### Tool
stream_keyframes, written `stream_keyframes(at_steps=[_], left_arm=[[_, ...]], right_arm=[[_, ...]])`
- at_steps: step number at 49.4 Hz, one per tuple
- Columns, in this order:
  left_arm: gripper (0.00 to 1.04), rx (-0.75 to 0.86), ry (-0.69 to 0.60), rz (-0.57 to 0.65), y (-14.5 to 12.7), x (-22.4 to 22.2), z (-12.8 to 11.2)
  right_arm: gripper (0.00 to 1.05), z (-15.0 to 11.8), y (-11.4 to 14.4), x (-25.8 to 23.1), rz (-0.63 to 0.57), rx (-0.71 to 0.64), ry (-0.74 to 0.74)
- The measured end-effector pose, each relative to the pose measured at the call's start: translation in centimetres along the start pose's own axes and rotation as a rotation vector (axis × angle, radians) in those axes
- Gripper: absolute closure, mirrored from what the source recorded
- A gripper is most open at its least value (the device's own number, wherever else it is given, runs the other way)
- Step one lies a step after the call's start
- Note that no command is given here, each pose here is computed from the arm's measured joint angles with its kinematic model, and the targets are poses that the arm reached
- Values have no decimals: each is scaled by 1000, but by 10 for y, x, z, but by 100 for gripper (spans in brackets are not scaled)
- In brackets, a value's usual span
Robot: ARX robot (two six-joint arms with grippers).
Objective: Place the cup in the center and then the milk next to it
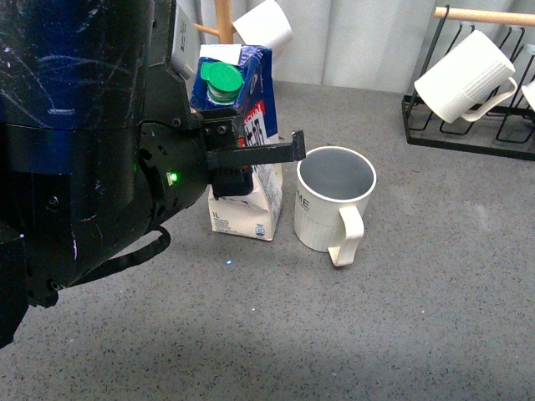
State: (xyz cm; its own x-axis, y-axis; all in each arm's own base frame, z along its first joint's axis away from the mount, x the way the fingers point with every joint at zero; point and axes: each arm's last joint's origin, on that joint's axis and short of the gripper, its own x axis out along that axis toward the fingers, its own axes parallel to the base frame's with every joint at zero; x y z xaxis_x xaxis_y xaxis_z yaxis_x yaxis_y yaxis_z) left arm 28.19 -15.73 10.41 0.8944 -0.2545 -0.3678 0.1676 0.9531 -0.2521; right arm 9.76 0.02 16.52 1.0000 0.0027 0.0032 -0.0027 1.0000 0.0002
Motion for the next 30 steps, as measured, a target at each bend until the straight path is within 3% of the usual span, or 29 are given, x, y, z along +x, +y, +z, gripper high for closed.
stream_keyframes(at_steps=[10, 19, 30], left_arm=[[46, 0, -8, -22, -4, -3, 5], [7, -18, -77, -30, -8, -15, 28], [7, -44, -143, 75, 8, -19, 51]], right_arm=[[9, 0, 0, 0, 0, 0, 0], [9, 0, 0, 0, 0, 0, 0], [9, 0, 0, 0, 0, 0, 0]])
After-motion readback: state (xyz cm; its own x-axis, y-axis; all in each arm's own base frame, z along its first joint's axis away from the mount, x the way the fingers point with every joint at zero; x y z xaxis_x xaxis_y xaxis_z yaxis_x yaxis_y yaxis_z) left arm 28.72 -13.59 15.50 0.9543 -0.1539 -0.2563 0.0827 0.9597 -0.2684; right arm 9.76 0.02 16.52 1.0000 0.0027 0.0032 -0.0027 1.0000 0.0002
